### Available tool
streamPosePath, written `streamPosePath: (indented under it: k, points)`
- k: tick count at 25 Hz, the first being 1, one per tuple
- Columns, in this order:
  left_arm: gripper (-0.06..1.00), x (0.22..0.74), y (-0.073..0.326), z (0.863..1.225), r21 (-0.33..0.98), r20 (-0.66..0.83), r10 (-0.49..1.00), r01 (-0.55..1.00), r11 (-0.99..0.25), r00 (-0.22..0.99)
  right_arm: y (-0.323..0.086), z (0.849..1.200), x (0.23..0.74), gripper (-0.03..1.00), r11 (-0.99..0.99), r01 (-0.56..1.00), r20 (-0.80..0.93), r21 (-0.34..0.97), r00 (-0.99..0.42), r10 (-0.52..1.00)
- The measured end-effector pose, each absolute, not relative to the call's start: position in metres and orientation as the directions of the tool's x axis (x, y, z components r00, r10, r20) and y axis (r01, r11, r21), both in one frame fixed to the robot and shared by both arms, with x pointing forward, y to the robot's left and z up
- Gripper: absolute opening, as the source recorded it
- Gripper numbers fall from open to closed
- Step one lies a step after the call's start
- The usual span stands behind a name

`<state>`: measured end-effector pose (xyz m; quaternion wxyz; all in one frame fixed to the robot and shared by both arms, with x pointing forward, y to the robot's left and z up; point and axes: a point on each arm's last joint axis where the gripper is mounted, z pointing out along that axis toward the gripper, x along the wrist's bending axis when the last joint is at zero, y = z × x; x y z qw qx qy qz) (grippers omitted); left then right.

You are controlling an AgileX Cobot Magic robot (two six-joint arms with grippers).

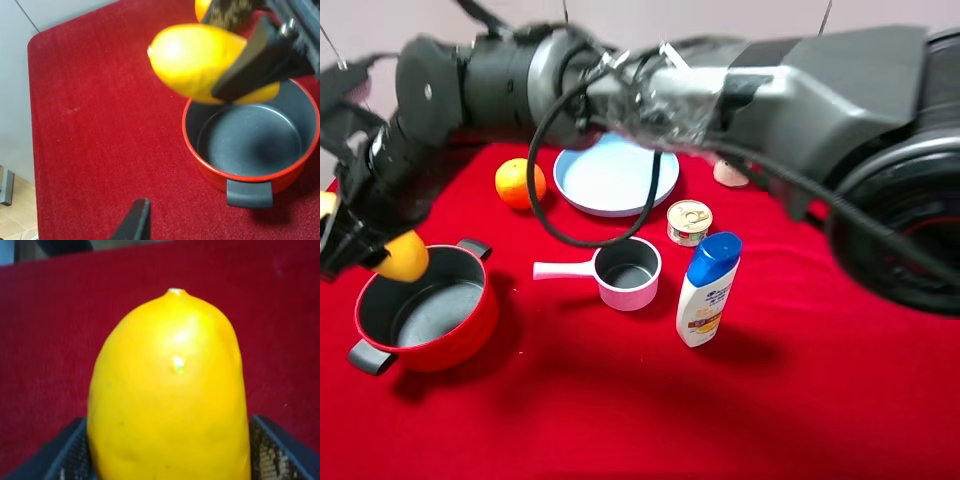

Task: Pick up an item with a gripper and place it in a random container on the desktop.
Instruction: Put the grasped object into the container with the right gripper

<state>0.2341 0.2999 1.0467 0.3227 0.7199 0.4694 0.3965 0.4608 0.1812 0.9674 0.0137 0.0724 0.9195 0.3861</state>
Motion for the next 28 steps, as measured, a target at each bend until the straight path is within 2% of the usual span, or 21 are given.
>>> streamPosePath:
  k: [13, 28]
  points:
    - [0.98, 0.234, 0.300, 1.047, 0.837, 0.268, 0.932, 0.420, -0.351, 0.245, 0.185, 0.921, 0.462, 0.47, 0.748, 0.135, 0.055, 0.650, -0.990, 0.132]
    - [0.98, 0.234, 0.300, 1.047, 0.837, 0.268, 0.932, 0.420, -0.351, 0.245, 0.182, 0.904, 0.460, 0.47, 0.793, 0.125, 0.065, 0.596, -0.992, 0.107]
